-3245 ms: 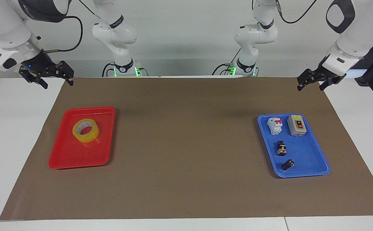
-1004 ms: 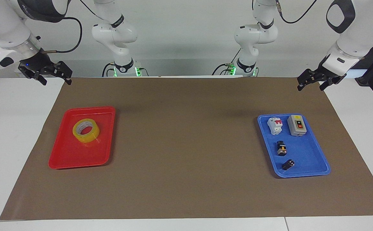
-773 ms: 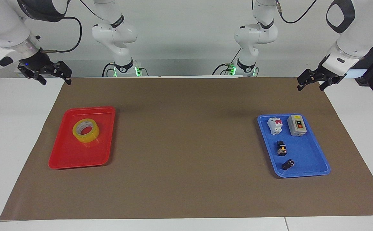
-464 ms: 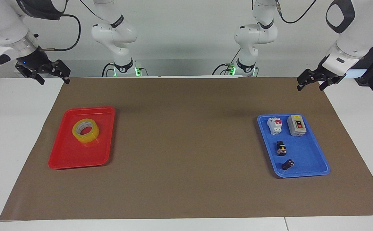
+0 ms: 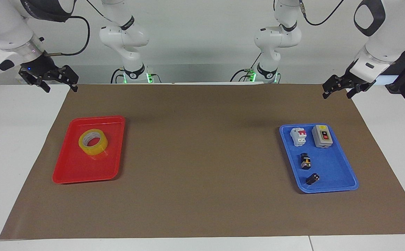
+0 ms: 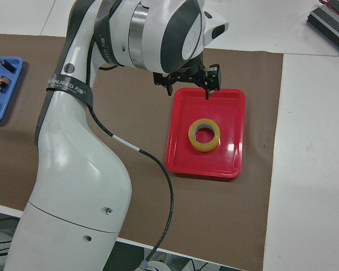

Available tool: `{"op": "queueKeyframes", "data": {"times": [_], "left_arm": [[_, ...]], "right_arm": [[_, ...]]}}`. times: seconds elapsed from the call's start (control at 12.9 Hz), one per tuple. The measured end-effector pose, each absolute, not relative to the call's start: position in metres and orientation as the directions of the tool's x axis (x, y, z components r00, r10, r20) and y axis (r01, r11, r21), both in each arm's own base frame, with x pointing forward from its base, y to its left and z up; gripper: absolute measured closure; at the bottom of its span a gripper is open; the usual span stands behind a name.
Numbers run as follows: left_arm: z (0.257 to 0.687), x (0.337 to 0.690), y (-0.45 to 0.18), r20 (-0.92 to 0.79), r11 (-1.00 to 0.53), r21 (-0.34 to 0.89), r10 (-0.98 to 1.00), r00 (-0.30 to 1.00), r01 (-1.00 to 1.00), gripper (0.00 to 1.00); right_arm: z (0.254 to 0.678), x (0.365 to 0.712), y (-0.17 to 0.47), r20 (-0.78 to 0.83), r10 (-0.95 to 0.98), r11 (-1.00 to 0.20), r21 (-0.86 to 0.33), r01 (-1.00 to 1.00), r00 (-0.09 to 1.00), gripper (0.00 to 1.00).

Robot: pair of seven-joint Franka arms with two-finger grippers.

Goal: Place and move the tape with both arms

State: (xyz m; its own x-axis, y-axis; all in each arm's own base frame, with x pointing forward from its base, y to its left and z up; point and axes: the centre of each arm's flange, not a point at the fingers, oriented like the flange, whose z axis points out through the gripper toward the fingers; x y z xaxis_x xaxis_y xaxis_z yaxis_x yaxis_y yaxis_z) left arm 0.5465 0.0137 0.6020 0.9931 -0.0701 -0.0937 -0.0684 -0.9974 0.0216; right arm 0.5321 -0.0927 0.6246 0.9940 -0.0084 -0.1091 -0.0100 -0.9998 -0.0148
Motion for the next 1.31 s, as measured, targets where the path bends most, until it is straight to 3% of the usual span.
{"op": "queueKeyframes", "data": {"times": [1.31], "left_arm": [[0.602,0.5465,0.0137,-0.094,-0.997,0.022,-0.07,0.993,-0.068,0.0]], "right_arm": [[0.6269,0.5358,-0.0905,-0.09,0.005,-0.999,0.031,0.008,0.996,0.0]]}}
